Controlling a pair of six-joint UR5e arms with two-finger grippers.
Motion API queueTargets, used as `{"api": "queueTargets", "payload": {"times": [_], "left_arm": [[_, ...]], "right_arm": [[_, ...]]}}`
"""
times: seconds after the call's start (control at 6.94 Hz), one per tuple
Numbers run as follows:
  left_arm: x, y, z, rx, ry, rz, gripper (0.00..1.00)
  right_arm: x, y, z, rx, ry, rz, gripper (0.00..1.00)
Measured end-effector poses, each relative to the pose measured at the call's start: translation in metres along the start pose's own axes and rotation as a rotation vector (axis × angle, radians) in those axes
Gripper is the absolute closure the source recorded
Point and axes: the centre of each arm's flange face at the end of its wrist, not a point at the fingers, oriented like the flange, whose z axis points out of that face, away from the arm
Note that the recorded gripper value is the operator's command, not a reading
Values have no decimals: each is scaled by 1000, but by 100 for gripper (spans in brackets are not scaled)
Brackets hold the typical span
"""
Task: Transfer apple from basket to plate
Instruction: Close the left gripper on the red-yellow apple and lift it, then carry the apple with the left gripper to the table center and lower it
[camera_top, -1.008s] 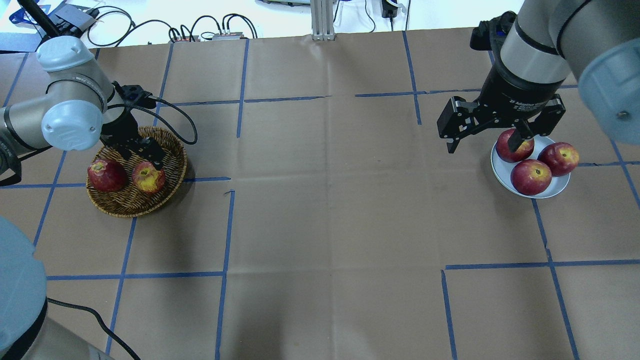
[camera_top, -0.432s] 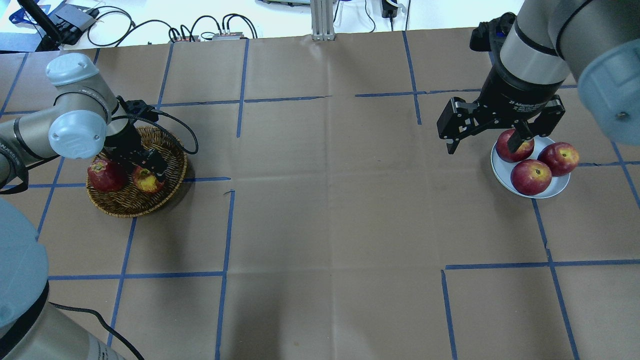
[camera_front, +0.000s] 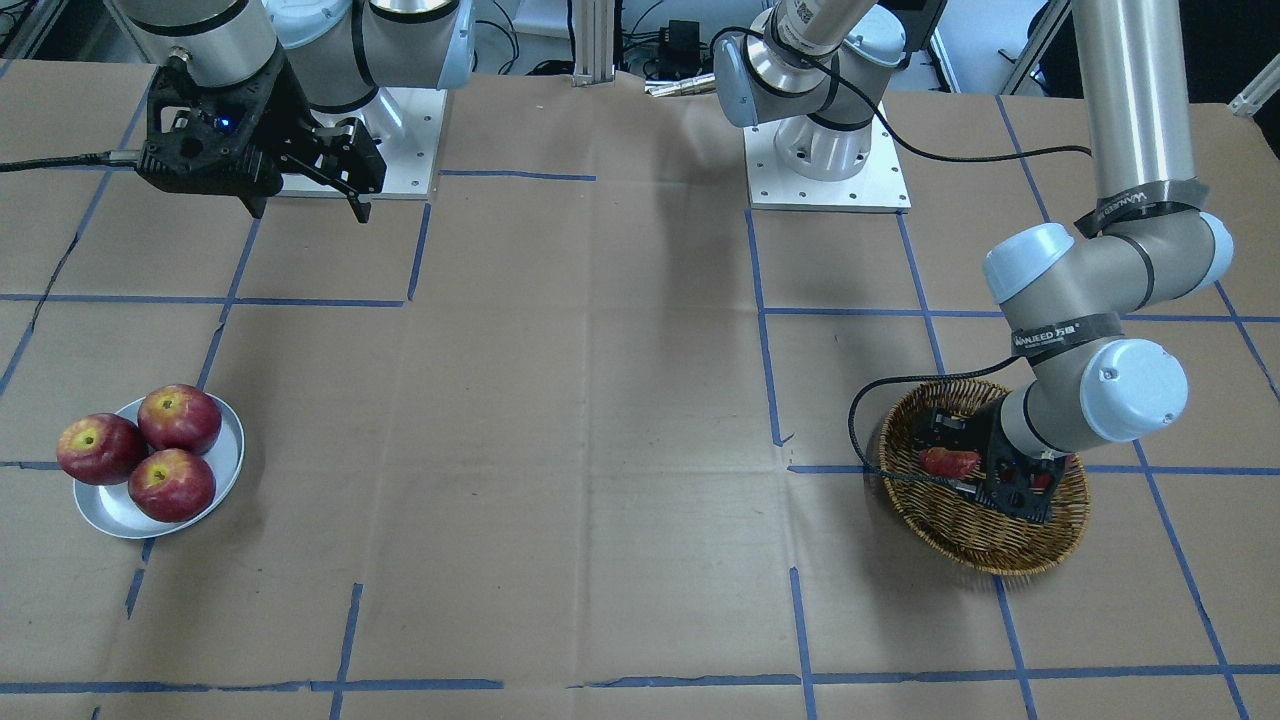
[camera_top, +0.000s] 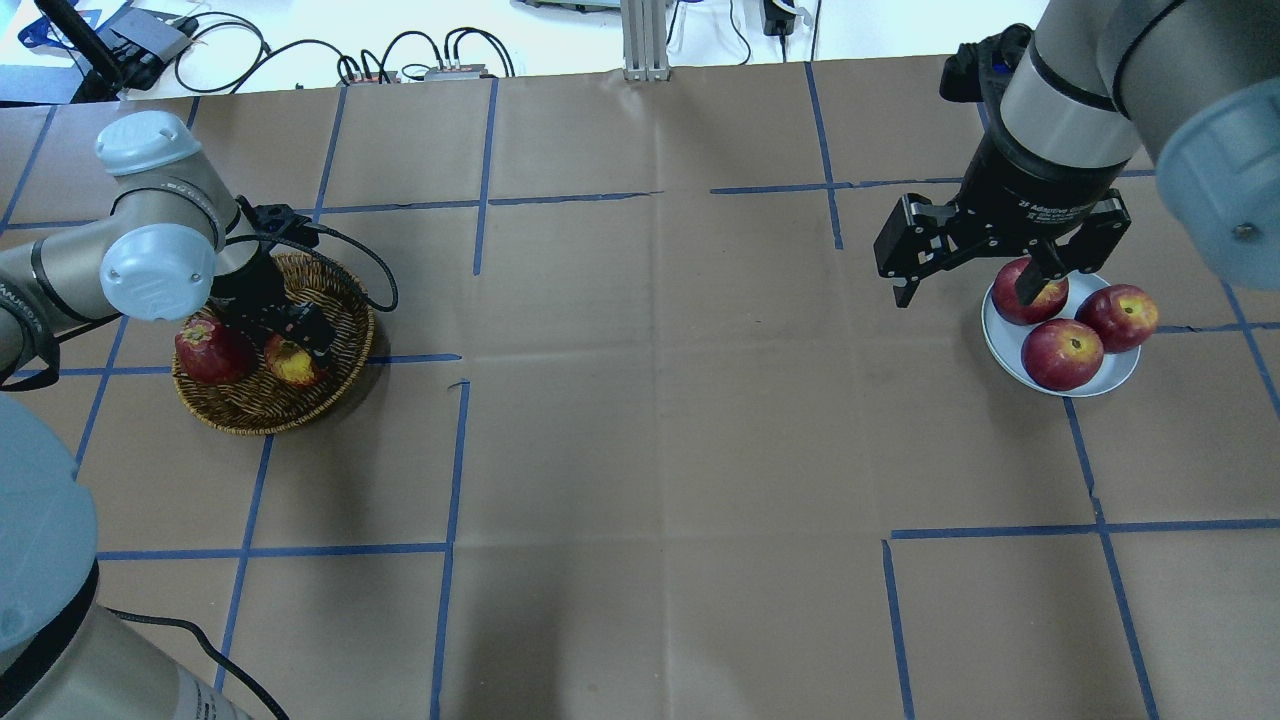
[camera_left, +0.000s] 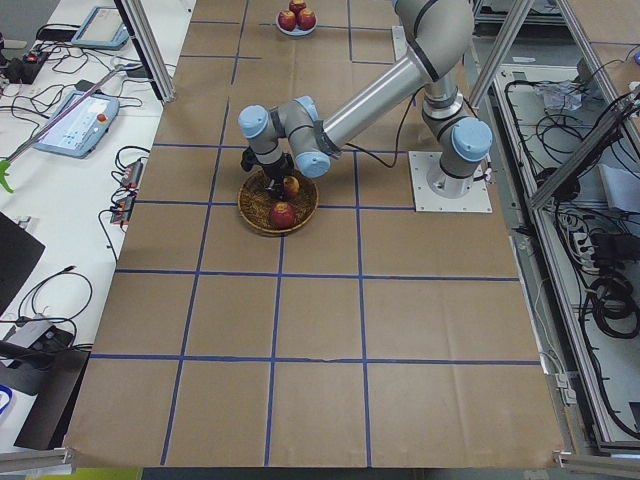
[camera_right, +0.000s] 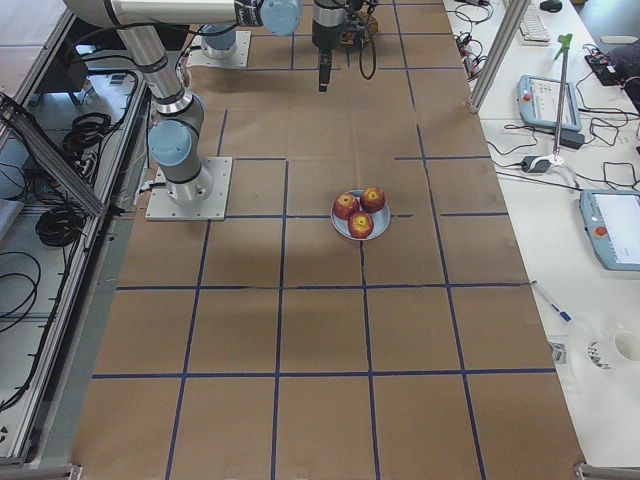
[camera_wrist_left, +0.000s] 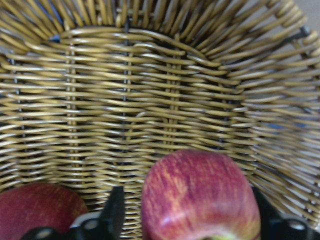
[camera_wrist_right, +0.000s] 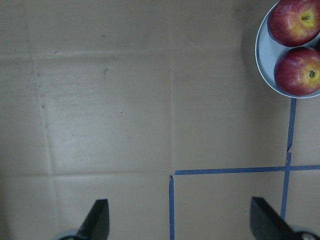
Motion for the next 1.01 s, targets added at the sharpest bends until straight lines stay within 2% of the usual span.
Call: {"api": "queueTargets", "payload": {"times": [0.14, 0.43, 0.58, 1.01], "left_arm": [[1, 0, 1, -3, 3, 0, 55], [7, -2, -10, 10, -10, 5, 56], [19, -9, -29, 37, -24, -7, 56], [151, -60, -81, 116, -67, -148, 56]], "right_arm": [[0, -1, -1, 7, -1, 0, 0], [0, -3, -4, 29, -2, 0, 0], [0, -3, -4, 33, -1, 1, 0], [-1, -3, -4, 36, -2, 0, 0]]}}
